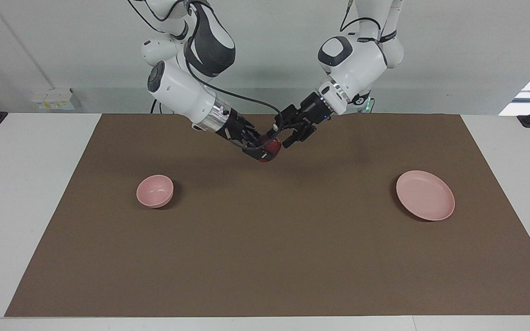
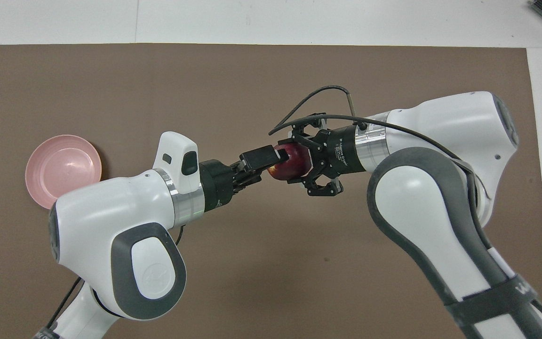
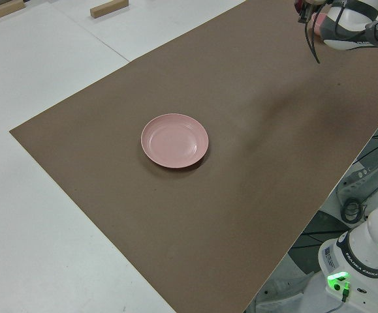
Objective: Move apple from plate to bowl
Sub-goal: 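Carry the apple with the right gripper while the left gripper withdraws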
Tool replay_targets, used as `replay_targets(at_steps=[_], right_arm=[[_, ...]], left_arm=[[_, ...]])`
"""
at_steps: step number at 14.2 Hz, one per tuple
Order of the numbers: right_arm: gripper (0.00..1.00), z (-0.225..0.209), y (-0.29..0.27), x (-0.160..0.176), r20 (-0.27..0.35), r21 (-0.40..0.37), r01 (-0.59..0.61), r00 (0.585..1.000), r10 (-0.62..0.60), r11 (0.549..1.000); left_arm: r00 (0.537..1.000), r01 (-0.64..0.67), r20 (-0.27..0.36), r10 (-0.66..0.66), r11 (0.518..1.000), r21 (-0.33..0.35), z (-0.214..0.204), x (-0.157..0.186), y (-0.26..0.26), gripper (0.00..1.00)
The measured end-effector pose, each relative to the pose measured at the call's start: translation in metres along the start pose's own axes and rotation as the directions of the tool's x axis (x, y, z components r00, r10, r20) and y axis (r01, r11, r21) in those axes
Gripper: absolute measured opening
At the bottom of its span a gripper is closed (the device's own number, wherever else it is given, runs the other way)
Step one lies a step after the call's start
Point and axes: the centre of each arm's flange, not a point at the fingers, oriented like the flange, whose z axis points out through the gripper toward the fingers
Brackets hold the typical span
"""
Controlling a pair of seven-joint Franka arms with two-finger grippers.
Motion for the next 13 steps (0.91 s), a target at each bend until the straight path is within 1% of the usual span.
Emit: replay_targets(at_steps=[2,4,6,7,8,10,12,13], right_arm=[[0.76,-0.006,-0.001,0.007,-0.027,-0.006,0.036,0.999,-0.036,0.999],[0.76,-0.014,0.000,0.017,-0.097,-0.054,0.120,0.987,-0.125,0.991],[0.76,-0.024,0.000,0.022,-0.158,-0.120,0.219,0.959,-0.236,0.968],[0.76,-0.028,0.001,0.026,-0.185,-0.161,0.276,0.935,-0.304,0.947],[0.76,-0.034,0.002,0.032,-0.203,-0.204,0.337,0.904,-0.376,0.919],[0.76,-0.050,0.006,0.059,-0.206,-0.296,0.449,0.832,-0.515,0.843],[0.76,-0.075,0.014,0.104,-0.180,-0.377,0.543,0.751,-0.635,0.750],[0.76,-0.085,0.021,0.130,-0.159,-0.422,0.589,0.701,-0.695,0.690]], left_arm=[[0.998,-0.020,0.053,0.019,0.999,0.031,0.001,0.000,-0.004,1.00],[0.992,-0.065,0.113,0.054,0.993,0.094,-0.003,0.008,-0.013,1.00],[0.982,-0.122,0.163,0.094,0.977,0.174,-0.010,0.020,-0.026,1.00],[0.975,-0.157,0.193,0.114,0.961,0.228,-0.015,0.027,-0.036,1.00],[0.965,-0.196,0.224,0.132,0.937,0.290,-0.022,0.034,-0.046,1.00],[0.949,-0.262,0.276,0.154,0.870,0.417,-0.042,0.054,-0.070,1.00],[0.940,-0.304,0.299,0.165,0.804,0.512,-0.066,0.075,-0.084,1.00],[0.936,-0.324,0.302,0.178,0.768,0.552,-0.078,0.085,-0.089,1.00]])
